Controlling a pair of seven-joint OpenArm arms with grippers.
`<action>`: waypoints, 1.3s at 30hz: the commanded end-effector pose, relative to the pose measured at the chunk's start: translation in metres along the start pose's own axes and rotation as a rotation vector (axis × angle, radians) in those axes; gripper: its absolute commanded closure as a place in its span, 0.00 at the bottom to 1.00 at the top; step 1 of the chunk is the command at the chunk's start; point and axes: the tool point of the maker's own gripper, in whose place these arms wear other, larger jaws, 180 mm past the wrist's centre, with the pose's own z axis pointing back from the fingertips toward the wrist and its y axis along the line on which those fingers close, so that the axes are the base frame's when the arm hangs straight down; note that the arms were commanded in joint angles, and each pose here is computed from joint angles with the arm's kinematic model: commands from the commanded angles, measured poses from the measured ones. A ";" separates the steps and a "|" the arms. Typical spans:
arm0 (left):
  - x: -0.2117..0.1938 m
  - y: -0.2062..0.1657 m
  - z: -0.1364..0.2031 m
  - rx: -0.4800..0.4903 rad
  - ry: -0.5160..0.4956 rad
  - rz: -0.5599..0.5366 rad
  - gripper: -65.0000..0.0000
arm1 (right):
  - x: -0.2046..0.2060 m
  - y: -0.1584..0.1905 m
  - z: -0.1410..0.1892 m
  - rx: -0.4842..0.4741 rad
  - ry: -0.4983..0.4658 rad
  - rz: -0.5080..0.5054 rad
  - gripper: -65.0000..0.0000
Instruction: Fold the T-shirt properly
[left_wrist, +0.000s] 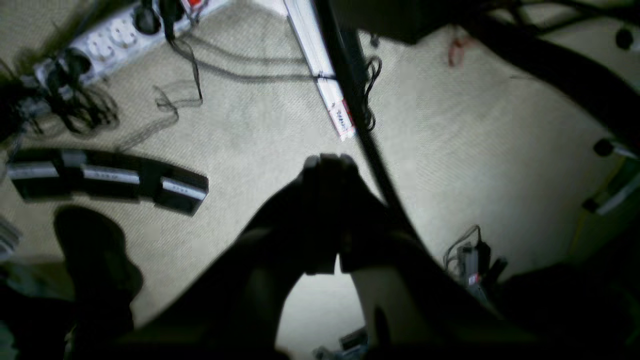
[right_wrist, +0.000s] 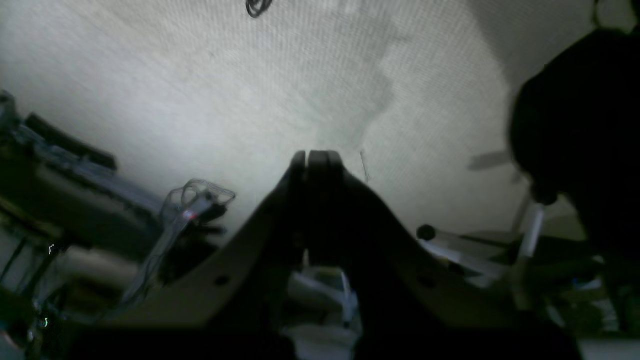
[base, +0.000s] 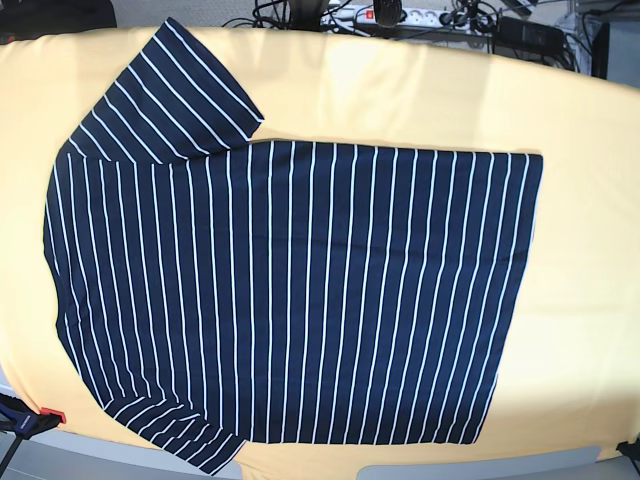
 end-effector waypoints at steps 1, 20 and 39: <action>-0.006 -0.004 0.013 -0.008 -0.005 -0.031 1.00 | -0.011 0.006 0.010 0.002 -0.002 0.014 1.00; 0.068 0.021 0.186 0.247 -0.273 -0.440 1.00 | 0.021 -0.043 0.209 -0.681 -0.341 0.194 1.00; 0.182 0.090 0.287 0.591 -0.576 -0.574 1.00 | 0.111 -0.090 0.342 -1.144 -0.769 0.257 1.00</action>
